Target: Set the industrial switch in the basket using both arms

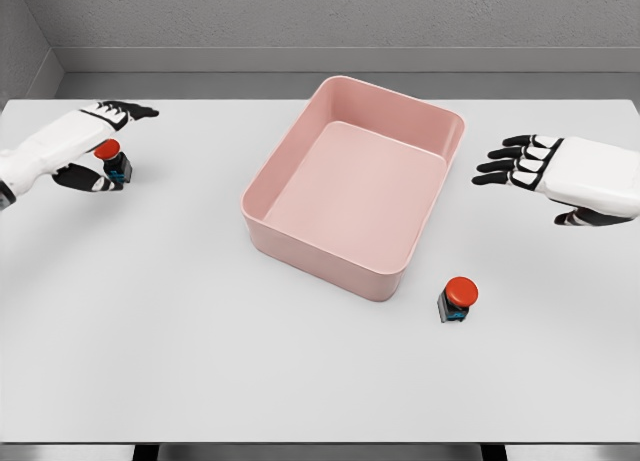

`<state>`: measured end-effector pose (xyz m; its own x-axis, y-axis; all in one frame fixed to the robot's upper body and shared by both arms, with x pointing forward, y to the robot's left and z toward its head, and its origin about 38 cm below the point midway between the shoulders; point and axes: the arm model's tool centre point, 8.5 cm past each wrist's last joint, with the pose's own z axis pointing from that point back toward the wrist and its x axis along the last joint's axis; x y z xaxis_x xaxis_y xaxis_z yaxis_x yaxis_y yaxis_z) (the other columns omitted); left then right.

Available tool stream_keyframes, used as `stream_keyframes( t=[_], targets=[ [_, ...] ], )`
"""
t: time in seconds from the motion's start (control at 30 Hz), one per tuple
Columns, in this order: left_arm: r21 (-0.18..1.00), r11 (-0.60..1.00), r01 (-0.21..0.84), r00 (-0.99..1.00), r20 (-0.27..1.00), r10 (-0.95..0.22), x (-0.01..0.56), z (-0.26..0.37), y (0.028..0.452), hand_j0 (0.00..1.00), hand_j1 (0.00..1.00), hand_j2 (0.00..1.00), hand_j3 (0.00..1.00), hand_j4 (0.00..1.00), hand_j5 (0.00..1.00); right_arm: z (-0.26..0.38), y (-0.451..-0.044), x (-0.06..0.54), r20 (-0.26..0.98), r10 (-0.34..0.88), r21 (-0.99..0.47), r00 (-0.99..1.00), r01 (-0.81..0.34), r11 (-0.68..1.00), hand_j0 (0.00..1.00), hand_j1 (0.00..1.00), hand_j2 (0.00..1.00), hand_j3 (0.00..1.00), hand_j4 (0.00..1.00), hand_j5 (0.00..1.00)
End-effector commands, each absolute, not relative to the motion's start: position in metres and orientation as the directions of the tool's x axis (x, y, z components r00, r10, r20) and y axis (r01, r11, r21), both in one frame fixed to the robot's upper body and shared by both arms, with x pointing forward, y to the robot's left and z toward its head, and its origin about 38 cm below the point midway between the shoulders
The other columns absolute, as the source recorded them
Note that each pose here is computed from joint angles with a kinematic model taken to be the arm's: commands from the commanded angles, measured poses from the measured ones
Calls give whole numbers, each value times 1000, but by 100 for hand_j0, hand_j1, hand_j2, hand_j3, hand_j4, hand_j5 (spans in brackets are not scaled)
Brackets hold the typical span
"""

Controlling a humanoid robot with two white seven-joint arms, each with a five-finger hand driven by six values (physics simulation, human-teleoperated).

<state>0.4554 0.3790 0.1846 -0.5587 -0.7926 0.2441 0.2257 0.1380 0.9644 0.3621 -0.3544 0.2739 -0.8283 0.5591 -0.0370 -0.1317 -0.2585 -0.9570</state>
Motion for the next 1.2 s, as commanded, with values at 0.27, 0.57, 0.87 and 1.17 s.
stream_keyframes(
  t=[0.27, 0.57, 0.87, 1.17],
  targets=[
    [955, 129, 268, -515, 255, -819, 466, 173, 390, 100, 100, 100, 100, 100, 100, 237, -364, 353, 41, 580, -931, -814, -242, -274, 100, 100, 100, 100, 100, 100],
    [940, 137, 311, -480, 280, -832, 476, 158, 391, 100, 100, 100, 100, 100, 100, 210, -363, 341, 98, 573, -904, -814, -313, -291, 100, 100, 100, 100, 100, 100],
    [940, 118, 320, -487, 270, -831, 480, 159, 388, 100, 100, 100, 100, 100, 100, 190, -344, 336, 148, 535, -886, -832, -352, -303, 87, 87, 87, 87, 87, 87],
    [936, 120, 330, -459, 271, -846, 484, 157, 397, 100, 100, 100, 100, 100, 100, 189, -338, 337, 153, 523, -891, -838, -346, -294, 92, 92, 92, 92, 92, 92]
  ],
)
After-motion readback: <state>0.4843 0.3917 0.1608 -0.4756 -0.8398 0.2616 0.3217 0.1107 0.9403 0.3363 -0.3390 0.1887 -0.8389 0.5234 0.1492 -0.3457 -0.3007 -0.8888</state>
